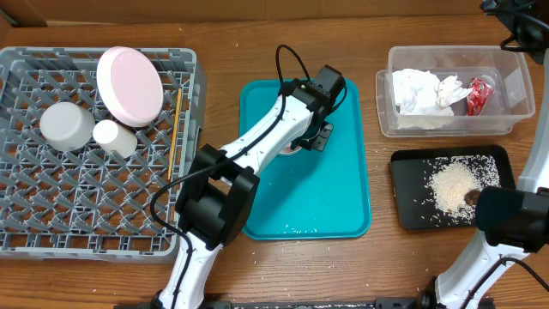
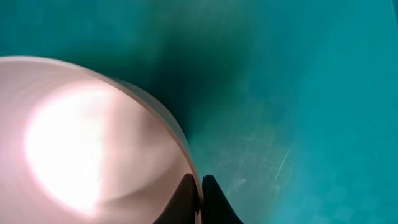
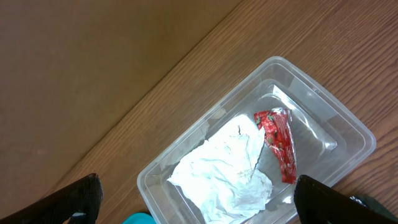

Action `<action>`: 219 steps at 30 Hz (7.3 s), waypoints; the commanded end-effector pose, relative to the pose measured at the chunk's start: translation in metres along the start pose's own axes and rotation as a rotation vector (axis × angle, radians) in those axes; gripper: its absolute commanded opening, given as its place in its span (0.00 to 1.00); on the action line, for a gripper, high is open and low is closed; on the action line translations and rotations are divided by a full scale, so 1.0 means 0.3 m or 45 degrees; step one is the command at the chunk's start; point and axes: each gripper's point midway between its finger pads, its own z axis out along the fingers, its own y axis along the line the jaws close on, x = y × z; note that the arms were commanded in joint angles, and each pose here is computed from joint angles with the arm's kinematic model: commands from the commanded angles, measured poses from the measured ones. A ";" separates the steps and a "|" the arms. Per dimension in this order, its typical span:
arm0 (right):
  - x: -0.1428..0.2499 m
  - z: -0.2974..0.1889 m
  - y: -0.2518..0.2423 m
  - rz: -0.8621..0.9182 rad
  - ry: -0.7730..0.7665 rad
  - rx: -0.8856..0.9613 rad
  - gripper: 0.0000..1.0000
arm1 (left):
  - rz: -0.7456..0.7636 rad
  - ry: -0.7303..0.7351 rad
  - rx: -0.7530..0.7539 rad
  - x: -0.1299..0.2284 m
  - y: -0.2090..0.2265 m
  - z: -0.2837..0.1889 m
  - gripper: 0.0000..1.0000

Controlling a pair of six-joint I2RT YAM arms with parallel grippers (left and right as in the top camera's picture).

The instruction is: Sort waste into correct bins and load items into the dishwasher

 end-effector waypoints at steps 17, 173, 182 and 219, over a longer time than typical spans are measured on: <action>-0.018 -0.020 0.004 0.004 -0.028 -0.011 1.00 | -0.656 -0.537 0.047 -0.088 0.561 -0.888 0.04; -0.018 -0.020 0.004 0.004 -0.028 -0.011 1.00 | -1.653 -0.019 0.301 0.871 0.638 -0.694 1.00; -0.018 -0.020 0.004 0.004 -0.028 -0.011 1.00 | -1.644 0.014 0.256 0.880 0.651 -0.673 0.99; -0.018 -0.020 0.004 0.004 -0.027 -0.011 1.00 | -0.205 -1.483 -0.246 0.635 0.594 -0.445 1.00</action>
